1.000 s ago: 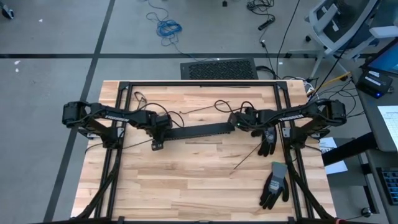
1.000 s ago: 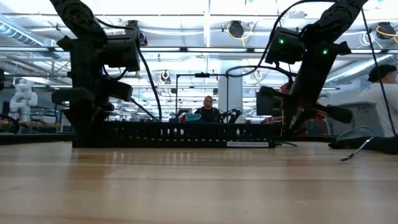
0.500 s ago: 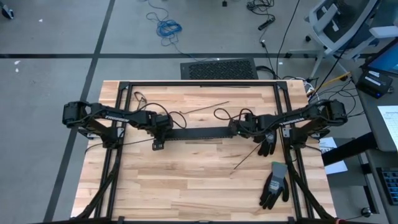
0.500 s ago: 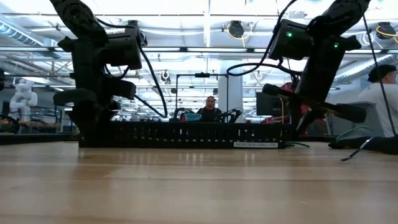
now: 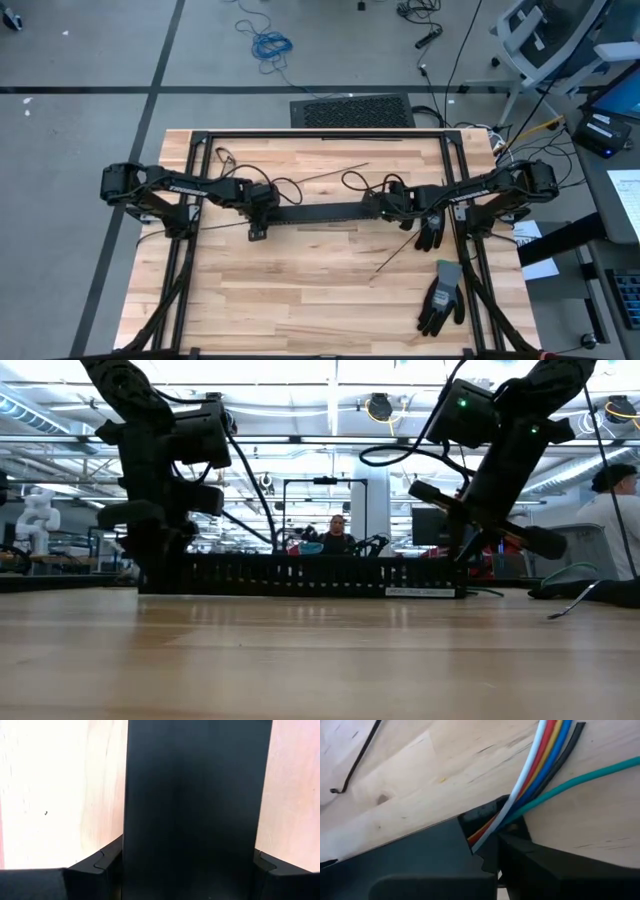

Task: Ziptie cables
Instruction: Close the black cable duct cover

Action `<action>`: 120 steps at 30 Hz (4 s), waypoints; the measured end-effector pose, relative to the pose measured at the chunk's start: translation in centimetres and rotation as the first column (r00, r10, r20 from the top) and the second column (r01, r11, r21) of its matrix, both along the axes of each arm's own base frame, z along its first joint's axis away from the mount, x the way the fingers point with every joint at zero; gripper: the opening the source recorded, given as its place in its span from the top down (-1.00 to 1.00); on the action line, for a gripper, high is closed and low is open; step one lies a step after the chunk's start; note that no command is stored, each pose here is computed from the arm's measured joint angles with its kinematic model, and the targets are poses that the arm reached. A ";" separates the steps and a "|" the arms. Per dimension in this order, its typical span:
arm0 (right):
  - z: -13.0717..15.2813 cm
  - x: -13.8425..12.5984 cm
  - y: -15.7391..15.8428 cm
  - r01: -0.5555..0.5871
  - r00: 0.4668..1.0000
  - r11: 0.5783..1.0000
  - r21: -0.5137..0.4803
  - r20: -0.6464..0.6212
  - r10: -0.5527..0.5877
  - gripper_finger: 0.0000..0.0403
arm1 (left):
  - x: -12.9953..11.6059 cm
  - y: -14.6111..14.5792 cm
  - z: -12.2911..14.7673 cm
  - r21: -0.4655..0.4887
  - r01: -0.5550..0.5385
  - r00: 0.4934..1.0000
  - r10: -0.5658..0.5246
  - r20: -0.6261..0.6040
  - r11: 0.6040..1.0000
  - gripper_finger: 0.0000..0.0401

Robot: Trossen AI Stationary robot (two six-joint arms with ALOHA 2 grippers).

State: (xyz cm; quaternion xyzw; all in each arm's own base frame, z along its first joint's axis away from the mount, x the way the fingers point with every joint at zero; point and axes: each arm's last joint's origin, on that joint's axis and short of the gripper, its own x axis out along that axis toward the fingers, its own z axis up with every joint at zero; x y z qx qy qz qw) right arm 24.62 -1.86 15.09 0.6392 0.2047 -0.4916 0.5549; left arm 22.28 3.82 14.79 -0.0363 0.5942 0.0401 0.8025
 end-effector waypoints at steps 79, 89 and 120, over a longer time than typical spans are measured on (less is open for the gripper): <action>-2.2 -2.0 1.7 -0.194 0.899 0.981 -0.004 -0.401 0.176 1.00 | -2.7 -2.0 7.3 -0.068 -0.326 0.945 0.327 0.010 0.943 -0.70; -1.7 1.0 2.1 -0.248 0.948 0.969 -0.001 -0.207 0.243 1.00 | -5.2 -2.1 9.6 -0.001 -0.343 0.937 0.343 -0.068 0.939 -0.70; -2.2 1.4 2.2 -0.256 0.948 0.966 -0.035 -0.203 0.244 1.00 | -4.7 -1.8 1.2 0.146 -0.428 0.821 0.451 -0.351 0.892 -0.70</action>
